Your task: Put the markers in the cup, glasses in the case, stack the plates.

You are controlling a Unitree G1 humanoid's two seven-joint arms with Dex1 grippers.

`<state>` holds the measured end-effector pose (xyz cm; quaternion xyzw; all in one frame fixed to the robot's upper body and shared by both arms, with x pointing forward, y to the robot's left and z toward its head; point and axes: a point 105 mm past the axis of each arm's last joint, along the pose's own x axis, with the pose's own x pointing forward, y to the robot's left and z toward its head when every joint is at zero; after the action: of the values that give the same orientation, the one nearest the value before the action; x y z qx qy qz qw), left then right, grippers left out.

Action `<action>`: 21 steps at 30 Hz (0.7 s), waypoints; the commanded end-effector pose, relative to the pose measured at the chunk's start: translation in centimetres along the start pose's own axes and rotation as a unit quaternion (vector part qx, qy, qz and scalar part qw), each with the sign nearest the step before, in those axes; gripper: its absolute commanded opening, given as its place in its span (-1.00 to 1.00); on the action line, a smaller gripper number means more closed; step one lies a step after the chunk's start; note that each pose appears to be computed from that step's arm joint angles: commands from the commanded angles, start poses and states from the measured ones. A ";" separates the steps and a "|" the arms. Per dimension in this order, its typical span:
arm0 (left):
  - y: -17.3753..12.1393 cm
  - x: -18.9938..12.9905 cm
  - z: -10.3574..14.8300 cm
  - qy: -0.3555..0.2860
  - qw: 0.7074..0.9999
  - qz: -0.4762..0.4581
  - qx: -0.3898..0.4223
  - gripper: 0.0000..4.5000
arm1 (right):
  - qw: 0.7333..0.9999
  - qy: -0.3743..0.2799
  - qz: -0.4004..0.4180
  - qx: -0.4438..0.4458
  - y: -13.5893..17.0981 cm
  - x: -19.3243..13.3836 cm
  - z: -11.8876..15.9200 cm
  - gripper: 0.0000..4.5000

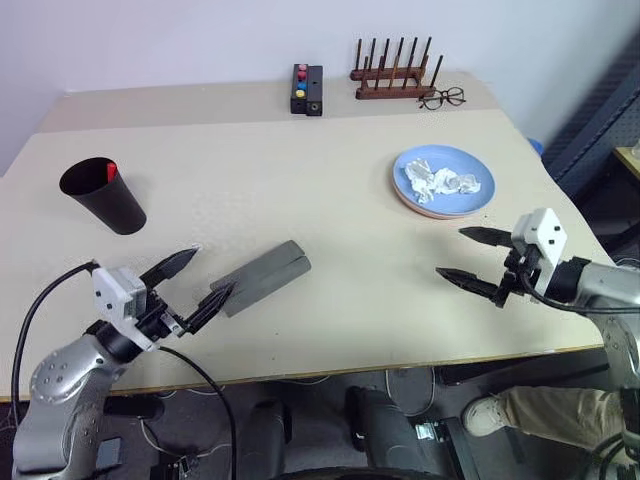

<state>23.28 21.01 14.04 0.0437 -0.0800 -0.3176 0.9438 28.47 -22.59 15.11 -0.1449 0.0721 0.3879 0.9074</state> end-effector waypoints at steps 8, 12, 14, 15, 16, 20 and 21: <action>-0.5 -2.9 0.6 0.002 1.000 0.018 0.024 1.00 | 0.998 -0.020 -0.053 0.028 -1.1 -3.6 -1.2 0.97; -0.7 -3.2 0.4 0.010 1.000 0.013 0.019 1.00 | 0.998 -0.013 -0.053 0.031 -1.1 -4.1 -1.9 0.97; -0.9 -3.1 0.4 0.012 1.000 0.007 0.016 1.00 | 0.998 -0.012 -0.054 0.032 -1.1 -4.1 -2.2 0.97; -0.9 -3.0 0.4 0.011 1.000 0.005 0.016 1.00 | 0.998 -0.012 -0.056 0.032 -1.2 -4.2 -2.3 0.97; -1.0 -2.9 0.5 0.011 1.000 0.003 0.015 1.00 | 0.998 -0.011 -0.058 0.031 -1.3 -4.3 -2.4 0.97; -1.0 -2.1 0.9 0.008 1.000 -0.007 0.016 1.00 | 0.998 -0.007 -0.059 0.027 -1.8 -4.5 -2.3 0.97; -1.1 -1.9 1.2 0.006 1.000 -0.010 0.015 1.00 | 0.998 -0.006 -0.054 0.023 -1.9 -4.6 -2.0 0.97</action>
<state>21.02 22.02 13.68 0.0599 -0.0618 -0.3116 0.9463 26.51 -27.30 12.85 -0.1008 0.0906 0.3352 0.9324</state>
